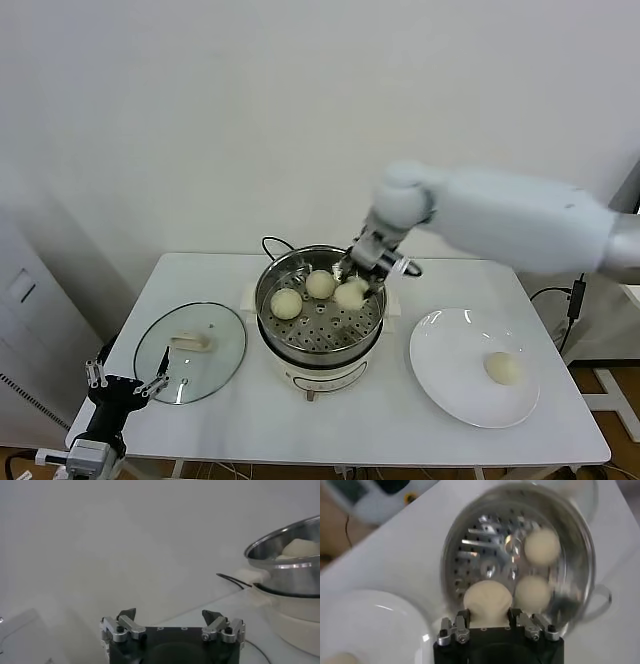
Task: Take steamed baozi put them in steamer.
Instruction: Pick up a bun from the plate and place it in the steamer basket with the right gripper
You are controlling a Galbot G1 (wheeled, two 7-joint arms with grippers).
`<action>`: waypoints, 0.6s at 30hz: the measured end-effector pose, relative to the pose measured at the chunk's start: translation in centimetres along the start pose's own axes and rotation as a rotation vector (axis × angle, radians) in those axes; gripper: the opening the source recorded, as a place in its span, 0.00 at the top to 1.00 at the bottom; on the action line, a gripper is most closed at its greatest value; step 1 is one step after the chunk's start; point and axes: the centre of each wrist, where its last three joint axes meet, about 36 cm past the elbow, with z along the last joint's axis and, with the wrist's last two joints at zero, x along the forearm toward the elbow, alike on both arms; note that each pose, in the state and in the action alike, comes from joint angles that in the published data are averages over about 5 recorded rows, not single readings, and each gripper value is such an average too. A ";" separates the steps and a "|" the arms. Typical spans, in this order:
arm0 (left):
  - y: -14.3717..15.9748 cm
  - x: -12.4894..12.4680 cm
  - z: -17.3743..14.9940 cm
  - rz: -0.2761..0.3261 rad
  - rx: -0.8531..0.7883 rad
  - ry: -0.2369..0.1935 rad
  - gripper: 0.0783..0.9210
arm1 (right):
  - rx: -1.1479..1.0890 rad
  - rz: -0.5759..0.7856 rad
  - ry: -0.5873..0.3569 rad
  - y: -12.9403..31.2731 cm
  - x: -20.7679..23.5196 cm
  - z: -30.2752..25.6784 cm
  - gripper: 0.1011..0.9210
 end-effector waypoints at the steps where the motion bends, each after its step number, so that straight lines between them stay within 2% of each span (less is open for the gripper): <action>1: 0.0 0.0 0.1 -0.001 0.002 0.001 0.12 | 0.043 -0.002 -0.005 -0.4 -0.7 -0.6 0.53; 9: -0.2 -0.1 0.2 0.001 0.010 0.004 0.12 | 0.282 -0.022 -0.036 -1.9 -3.9 -3.7 0.52; 12: -0.3 -0.2 0.2 0.003 0.011 0.003 0.12 | 0.331 -0.032 -0.036 -2.0 -4.4 -4.2 0.45; 18: -0.3 -0.3 0.2 0.007 0.009 0.002 0.12 | 0.381 -0.036 -0.025 -1.8 -4.5 -4.4 0.23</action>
